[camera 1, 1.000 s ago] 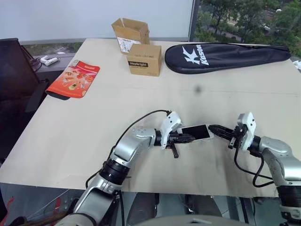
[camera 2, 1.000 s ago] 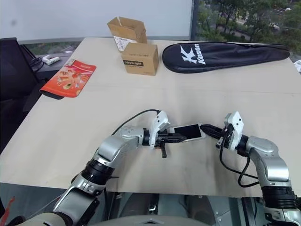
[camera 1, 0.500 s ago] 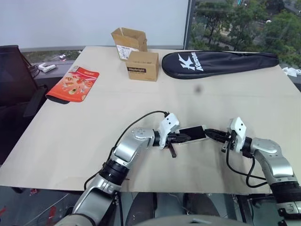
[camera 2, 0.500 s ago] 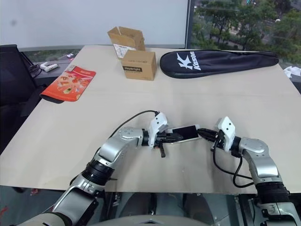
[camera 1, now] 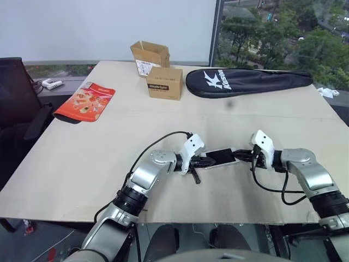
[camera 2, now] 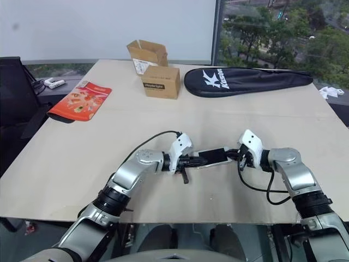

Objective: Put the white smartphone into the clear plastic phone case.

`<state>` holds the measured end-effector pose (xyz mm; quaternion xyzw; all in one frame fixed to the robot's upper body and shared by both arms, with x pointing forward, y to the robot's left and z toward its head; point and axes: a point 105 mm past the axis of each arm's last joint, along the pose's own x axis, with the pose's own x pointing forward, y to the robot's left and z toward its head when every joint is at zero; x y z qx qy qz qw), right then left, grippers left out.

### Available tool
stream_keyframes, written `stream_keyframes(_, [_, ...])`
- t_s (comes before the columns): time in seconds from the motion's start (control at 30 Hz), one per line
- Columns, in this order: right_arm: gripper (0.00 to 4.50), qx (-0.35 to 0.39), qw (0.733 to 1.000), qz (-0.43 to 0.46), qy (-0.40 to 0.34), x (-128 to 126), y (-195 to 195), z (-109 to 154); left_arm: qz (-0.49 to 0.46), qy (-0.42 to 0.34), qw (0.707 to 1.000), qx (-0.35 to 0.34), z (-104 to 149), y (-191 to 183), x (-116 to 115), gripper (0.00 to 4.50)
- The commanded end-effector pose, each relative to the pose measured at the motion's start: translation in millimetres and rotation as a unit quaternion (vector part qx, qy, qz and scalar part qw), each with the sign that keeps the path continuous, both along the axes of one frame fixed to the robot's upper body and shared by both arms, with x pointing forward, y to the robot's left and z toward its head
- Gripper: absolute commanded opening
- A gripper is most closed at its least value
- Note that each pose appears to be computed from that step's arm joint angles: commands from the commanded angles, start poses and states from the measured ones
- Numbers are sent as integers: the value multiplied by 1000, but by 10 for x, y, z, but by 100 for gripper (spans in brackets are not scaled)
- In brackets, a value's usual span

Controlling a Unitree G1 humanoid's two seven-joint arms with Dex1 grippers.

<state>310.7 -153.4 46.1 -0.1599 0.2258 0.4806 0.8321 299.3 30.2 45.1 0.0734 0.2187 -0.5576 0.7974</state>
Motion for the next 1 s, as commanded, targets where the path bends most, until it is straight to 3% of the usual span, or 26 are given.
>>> stream_keyframes(0.03, [5, -143, 966, -42, 212, -598, -444, -1080, 19, 29, 999, 42, -228, 117, -28, 0])
stream_keyframes(0.2, [5, -135, 965, -53, 217, -626, -465, -1207, 19, 28, 999, 42, -230, 121, -26, 0])
stream_keyframes(0.43, [5, -32, 978, -66, 196, -766, -363, -1406, 18, 23, 999, 42, -215, 112, -9, 0])
stream_keyframes(0.6, [5, -21, 979, -60, 195, -904, -352, -1536, 17, 20, 999, 42, -198, 115, 5, 0])
stream_keyframes(0.83, [5, 30, 990, -41, 131, -671, -204, -1265, 17, 19, 999, 43, -206, 125, 6, 0])
stream_keyframes(1.0, [5, 23, 995, -7, 101, -577, -170, -1095, 19, 16, 999, 41, -199, 114, 22, 0])
